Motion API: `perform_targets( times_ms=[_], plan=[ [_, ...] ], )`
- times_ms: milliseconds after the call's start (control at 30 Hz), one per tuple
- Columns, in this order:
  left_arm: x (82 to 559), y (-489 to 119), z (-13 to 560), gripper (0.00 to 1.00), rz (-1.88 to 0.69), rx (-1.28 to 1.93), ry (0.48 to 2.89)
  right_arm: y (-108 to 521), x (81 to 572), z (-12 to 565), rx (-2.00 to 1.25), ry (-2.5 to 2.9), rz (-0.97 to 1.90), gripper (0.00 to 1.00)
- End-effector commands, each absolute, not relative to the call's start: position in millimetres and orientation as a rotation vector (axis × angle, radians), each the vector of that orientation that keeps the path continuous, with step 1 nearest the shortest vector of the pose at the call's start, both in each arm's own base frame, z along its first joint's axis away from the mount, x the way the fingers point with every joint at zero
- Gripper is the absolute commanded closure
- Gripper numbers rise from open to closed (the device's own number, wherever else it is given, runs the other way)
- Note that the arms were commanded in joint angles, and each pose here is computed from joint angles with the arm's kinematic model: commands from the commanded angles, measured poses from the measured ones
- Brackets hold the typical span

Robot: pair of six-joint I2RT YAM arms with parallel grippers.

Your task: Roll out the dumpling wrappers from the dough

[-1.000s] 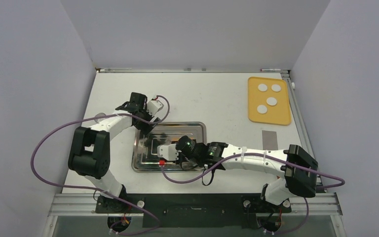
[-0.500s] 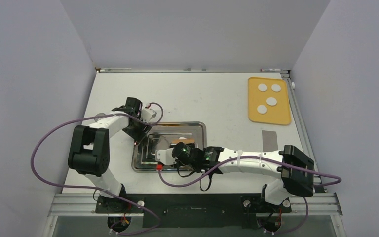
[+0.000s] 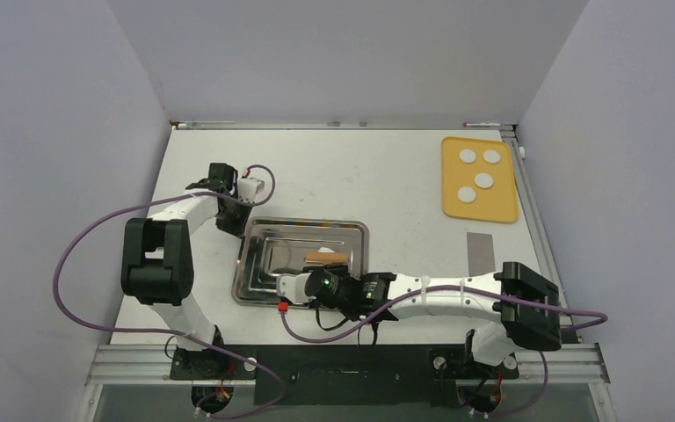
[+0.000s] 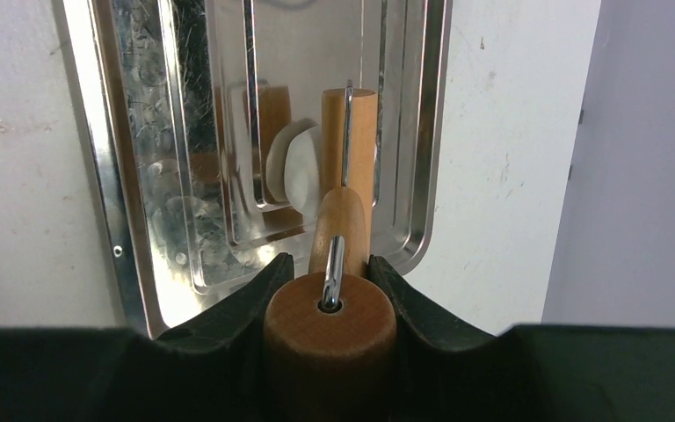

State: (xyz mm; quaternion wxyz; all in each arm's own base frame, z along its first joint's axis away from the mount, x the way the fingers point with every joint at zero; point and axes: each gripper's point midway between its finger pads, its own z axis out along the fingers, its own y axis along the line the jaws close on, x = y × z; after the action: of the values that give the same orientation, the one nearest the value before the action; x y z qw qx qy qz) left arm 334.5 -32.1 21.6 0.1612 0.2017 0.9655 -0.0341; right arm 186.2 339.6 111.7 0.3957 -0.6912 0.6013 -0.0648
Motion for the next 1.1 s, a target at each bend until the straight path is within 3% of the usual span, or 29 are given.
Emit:
perform_targets(
  times_ms=[0,200,533,867,1000,1067],
  plan=[
    [302.8,-32.8,-14.2,1.00,-0.208,0.520,2.888,310.6,162.2,65.9,-1.889,1.649,-0.154,0.92],
    [308.8,-30.6,-12.9,1.00,-0.180,0.479,2.858,323.0,185.3,63.5,-1.891,1.667,-0.165,0.92],
    [314.3,-29.8,-8.2,1.00,-0.162,0.430,2.816,311.8,134.2,66.3,-1.898,1.667,-0.139,0.92],
    [324.7,-38.9,25.6,1.00,-0.201,0.568,2.669,327.8,182.8,66.3,-1.891,1.634,-0.198,0.92],
    [345.7,-76.3,77.5,0.51,-0.188,0.963,2.356,329.3,182.3,71.5,-1.910,1.591,-0.202,0.92],
    [349.8,-97.5,84.6,0.40,-0.123,1.195,2.244,329.7,182.9,73.7,-1.908,1.577,-0.202,0.92]
  ],
)
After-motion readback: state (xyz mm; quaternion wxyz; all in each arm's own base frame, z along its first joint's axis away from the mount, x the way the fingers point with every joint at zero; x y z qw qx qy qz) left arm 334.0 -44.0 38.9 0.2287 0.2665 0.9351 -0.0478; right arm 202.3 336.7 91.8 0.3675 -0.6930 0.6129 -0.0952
